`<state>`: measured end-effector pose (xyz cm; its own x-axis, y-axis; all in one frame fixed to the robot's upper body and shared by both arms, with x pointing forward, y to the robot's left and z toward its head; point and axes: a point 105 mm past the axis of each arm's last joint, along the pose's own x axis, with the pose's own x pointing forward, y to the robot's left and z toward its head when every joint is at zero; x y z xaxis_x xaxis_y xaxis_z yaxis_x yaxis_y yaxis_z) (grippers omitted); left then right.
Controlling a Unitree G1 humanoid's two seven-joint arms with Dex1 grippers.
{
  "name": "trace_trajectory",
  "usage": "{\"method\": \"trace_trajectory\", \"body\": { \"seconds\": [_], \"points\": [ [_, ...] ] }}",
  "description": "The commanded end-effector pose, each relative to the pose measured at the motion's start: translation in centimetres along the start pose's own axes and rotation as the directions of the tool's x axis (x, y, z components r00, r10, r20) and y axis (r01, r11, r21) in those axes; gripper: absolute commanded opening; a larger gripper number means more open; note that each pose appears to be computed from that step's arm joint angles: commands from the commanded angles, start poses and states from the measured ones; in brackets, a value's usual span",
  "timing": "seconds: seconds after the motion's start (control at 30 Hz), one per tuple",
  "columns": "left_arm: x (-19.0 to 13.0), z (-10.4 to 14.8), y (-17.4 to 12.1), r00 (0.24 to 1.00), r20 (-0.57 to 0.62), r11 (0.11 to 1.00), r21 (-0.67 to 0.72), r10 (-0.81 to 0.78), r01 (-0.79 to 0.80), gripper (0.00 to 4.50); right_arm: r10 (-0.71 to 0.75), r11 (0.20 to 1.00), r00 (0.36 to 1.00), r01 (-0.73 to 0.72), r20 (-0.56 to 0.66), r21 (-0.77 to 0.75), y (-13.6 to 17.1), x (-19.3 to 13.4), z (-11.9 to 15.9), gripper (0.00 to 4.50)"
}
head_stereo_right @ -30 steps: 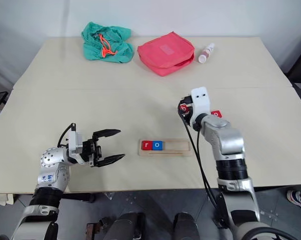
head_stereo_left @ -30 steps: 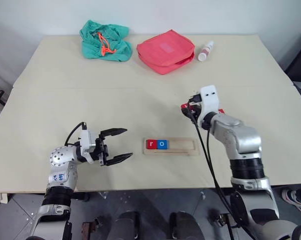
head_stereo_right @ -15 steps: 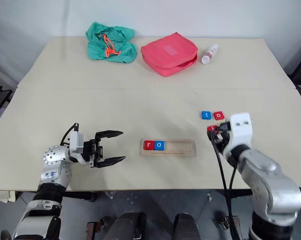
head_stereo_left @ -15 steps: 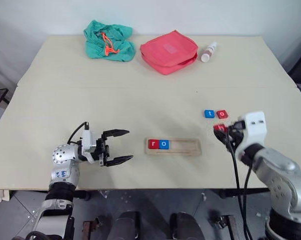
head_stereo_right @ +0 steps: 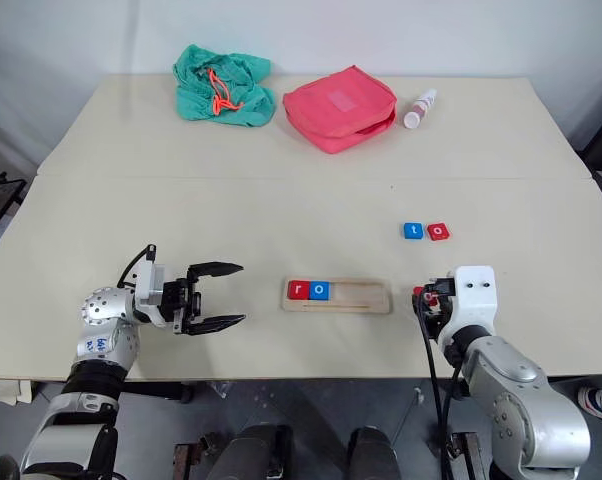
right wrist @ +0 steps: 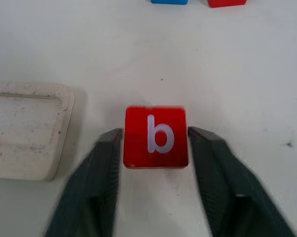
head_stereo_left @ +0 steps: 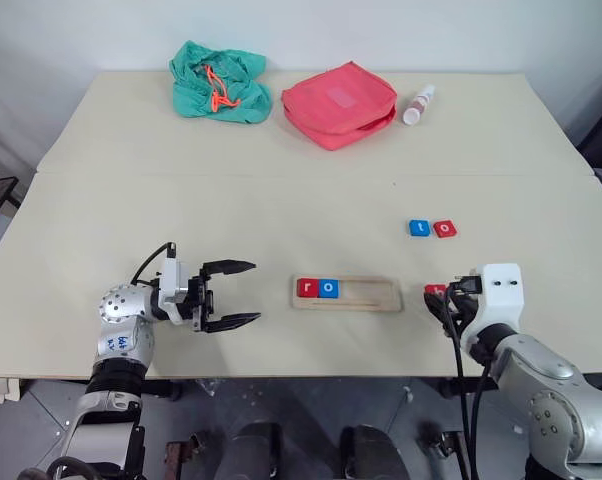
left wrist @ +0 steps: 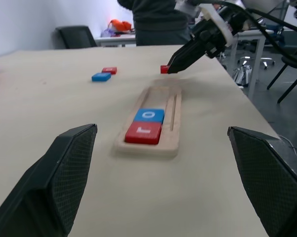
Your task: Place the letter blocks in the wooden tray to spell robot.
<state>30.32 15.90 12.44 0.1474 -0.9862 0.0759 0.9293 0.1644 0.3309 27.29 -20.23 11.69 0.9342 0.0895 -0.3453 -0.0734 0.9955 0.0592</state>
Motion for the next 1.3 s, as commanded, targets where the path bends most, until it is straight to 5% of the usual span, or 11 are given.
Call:
{"method": "trace_trajectory", "body": {
  "seconds": [0.03, 0.13, 0.33, 0.6, 0.73, 1.3],
  "points": [
    [0.0, 0.8, -0.1, 0.999, 0.01, 0.998, 0.043, -0.047, 0.047, 4.5, -0.03, 1.0, 0.998, 0.03, 0.047, -0.006, -0.5, 0.0, 0.8, 3.6],
    [0.0, 0.9, -0.2, 0.999, 0.012, 0.998, 0.047, -0.048, 0.047, 4.5, -0.011, 0.999, 0.998, 0.014, 0.066, -0.034, -0.5, -0.3, 1.2, 4.48],
    [-0.2, 0.9, -0.5, 0.999, 0.011, 0.998, 0.047, -0.05, 0.049, 4.5, 0.257, 0.926, 0.966, -0.236, 0.031, -0.294, 0.6, -1.7, 2.2, 4.48],
    [-0.4, 0.9, -1.1, 0.999, 0.009, 0.998, 0.047, -0.052, 0.052, 4.5, 0.521, 0.55, 0.804, -0.572, -0.285, -0.609, 0.0, -2.3, 2.5, 4.48],
    [-0.6, 0.9, -1.5, 0.999, 0.009, 0.997, 0.054, -0.047, 0.047, 4.5, 0.519, 0.416, 0.743, -0.651, -0.422, -0.635, -1.5, -1.0, 2.7, 4.48],
    [-1.7, 1.3, -3.5, 0.999, -0.025, 0.998, 0.065, 0.019, -0.018, 4.5, 0.459, 0.129, 0.637, -0.737, -0.619, -0.663, -3.0, 3.8, 2.7, 4.48]
  ]
}}
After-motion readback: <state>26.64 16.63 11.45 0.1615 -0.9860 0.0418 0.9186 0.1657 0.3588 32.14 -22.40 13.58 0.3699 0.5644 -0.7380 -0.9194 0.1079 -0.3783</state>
